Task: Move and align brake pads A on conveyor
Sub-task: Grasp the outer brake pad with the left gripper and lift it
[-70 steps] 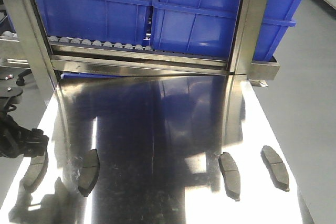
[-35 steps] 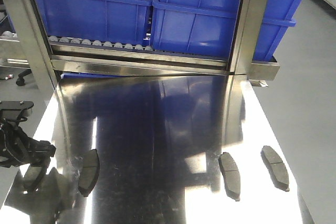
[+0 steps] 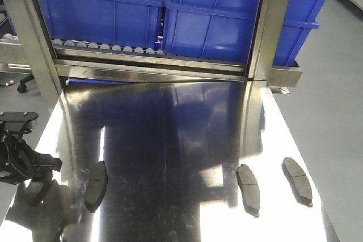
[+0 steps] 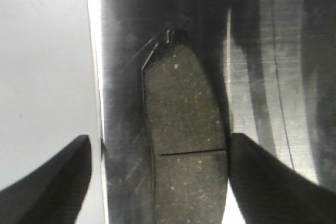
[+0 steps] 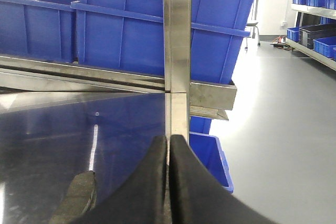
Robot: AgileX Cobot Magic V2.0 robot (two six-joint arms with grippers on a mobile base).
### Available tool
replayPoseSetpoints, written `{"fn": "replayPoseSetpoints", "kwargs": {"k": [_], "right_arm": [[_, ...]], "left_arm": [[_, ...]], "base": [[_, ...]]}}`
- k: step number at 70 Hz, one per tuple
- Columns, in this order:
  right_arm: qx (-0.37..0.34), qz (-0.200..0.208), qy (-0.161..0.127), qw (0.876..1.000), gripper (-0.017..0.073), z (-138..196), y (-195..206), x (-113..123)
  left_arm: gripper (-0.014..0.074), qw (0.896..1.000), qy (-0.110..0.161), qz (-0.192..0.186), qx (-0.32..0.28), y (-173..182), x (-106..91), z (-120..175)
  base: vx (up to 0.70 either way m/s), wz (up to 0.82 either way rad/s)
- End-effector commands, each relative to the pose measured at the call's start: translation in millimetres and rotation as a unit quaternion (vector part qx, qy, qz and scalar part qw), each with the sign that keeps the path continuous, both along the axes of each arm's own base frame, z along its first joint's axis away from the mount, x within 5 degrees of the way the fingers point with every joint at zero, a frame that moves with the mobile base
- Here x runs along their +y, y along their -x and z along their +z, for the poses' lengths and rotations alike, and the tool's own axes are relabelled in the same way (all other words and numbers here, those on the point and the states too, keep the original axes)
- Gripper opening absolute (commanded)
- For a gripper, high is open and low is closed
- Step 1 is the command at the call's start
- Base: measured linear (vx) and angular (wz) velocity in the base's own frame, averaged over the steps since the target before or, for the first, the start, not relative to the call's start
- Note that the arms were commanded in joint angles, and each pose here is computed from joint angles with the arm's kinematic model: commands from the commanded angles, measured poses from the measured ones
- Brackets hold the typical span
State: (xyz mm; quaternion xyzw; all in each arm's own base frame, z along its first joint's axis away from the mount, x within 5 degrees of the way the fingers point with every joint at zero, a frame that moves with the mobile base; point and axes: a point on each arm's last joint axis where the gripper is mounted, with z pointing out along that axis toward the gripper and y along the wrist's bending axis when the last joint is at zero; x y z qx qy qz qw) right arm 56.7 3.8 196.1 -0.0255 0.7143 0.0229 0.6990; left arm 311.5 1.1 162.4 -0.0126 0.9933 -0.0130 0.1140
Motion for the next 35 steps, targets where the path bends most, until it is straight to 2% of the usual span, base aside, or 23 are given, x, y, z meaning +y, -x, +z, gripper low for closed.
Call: {"fn": "replayPoseSetpoints", "kwargs": {"k": [1,22,35], "right_arm": [[-0.039,-0.001,0.004,0.999,-0.0003,5.0,0.6,-0.1],[-0.039,-0.001,0.004,0.999,-0.0003,5.0,0.6,-0.1],[-0.039,-0.001,0.004,0.999,-0.0003,5.0,0.6,-0.1]], "left_arm": [[0.0424,0.999,0.004,0.001,-0.044,-6.2,-2.6,19.0],[0.0218,0.999,0.004,0.001,-0.04,-5.6,-2.7,18.8],[0.016,0.999,0.004,0.001,-0.04,-5.6,-2.7,18.8]], "base": [[0.0,0.0],[0.0,0.0],[0.0,0.0]]}}
